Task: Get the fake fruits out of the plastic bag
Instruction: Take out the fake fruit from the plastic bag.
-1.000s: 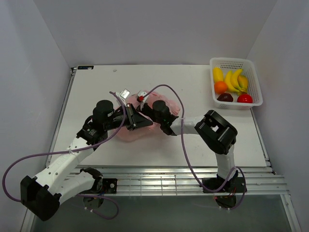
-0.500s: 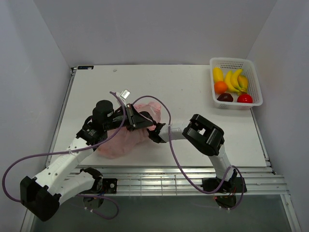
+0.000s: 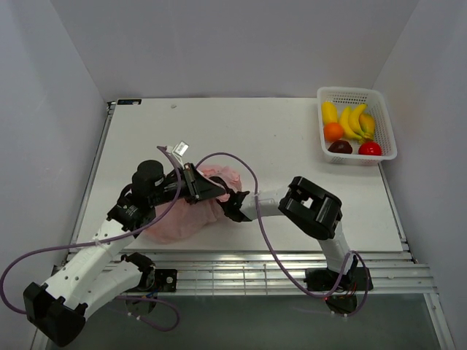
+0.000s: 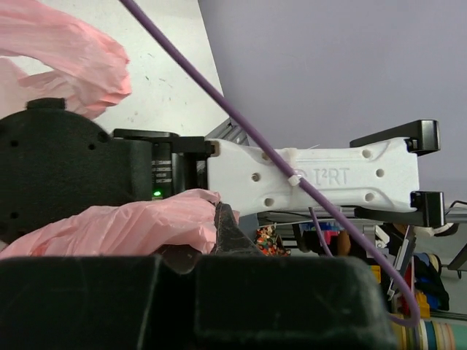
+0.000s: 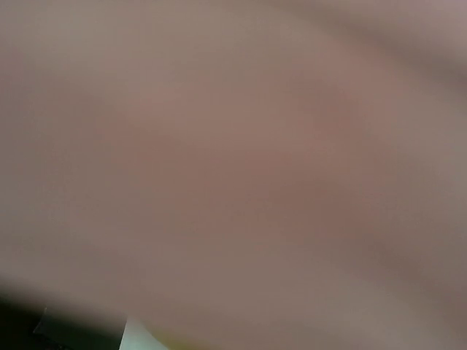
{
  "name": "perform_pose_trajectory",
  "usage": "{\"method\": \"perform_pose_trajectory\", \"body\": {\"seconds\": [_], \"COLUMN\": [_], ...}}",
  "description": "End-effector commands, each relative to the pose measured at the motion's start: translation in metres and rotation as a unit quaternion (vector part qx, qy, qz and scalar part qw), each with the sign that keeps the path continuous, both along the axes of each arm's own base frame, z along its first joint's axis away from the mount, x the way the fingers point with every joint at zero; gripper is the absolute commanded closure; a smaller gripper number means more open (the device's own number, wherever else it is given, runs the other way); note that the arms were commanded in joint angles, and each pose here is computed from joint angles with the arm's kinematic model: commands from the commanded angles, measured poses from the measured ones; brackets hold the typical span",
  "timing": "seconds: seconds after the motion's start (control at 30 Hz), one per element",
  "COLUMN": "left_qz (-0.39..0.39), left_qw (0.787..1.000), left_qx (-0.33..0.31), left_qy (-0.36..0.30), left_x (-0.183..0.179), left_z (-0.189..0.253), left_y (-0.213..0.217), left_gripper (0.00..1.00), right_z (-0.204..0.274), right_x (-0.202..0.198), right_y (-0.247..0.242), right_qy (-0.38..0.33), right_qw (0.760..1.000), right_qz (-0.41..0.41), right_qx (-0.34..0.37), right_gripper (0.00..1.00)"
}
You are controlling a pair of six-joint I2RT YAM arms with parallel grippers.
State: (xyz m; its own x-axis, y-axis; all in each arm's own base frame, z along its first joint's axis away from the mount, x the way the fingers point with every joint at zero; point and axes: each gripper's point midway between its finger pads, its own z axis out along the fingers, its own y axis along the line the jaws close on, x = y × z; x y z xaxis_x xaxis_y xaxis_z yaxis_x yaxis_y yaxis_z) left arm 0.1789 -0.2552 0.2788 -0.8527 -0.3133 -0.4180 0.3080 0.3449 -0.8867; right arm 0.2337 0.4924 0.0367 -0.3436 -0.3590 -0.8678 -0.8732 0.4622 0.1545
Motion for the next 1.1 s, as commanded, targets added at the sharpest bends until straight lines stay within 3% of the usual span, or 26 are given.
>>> {"method": "perform_pose_trajectory", "body": {"seconds": [0.0,0.33,0.53,0.77,0.93,1.07], "left_qz": [0.016,0.035,0.05,0.051,0.04,0.029], "left_qw": [1.0,0.999,0.998,0.998,0.999,0.999], "left_qx": [0.007,0.012,0.023,0.026,0.025,0.031], "left_qy": [0.004,0.024,0.03,0.024,0.013,0.019], "left_x": [-0.002,-0.002,0.006,0.015,0.014,0.013], "left_z": [-0.009,-0.028,-0.04,-0.04,-0.037,-0.044], "left_y": [0.005,0.011,0.011,0.007,0.004,0.002], "left_gripper": [1.0,1.0,1.0,1.0,1.0,1.0], "right_z": [0.043,0.12,0.113,0.127,0.159,0.179], "right_x": [0.013,-0.003,-0.014,-0.007,0.013,0.02], "right_y": [-0.013,-0.052,-0.105,-0.176,-0.224,-0.236], "right_qy": [-0.029,-0.051,-0.04,-0.06,-0.058,-0.052], "right_qw": [0.998,0.994,0.994,0.983,0.965,0.961], "right_qz": [-0.045,-0.061,-0.096,-0.176,-0.251,-0.255], "right_qx": [0.019,0.07,0.015,0.003,0.056,0.093], "right_gripper": [0.68,0.74,0.79,0.8,0.79,0.79]}}
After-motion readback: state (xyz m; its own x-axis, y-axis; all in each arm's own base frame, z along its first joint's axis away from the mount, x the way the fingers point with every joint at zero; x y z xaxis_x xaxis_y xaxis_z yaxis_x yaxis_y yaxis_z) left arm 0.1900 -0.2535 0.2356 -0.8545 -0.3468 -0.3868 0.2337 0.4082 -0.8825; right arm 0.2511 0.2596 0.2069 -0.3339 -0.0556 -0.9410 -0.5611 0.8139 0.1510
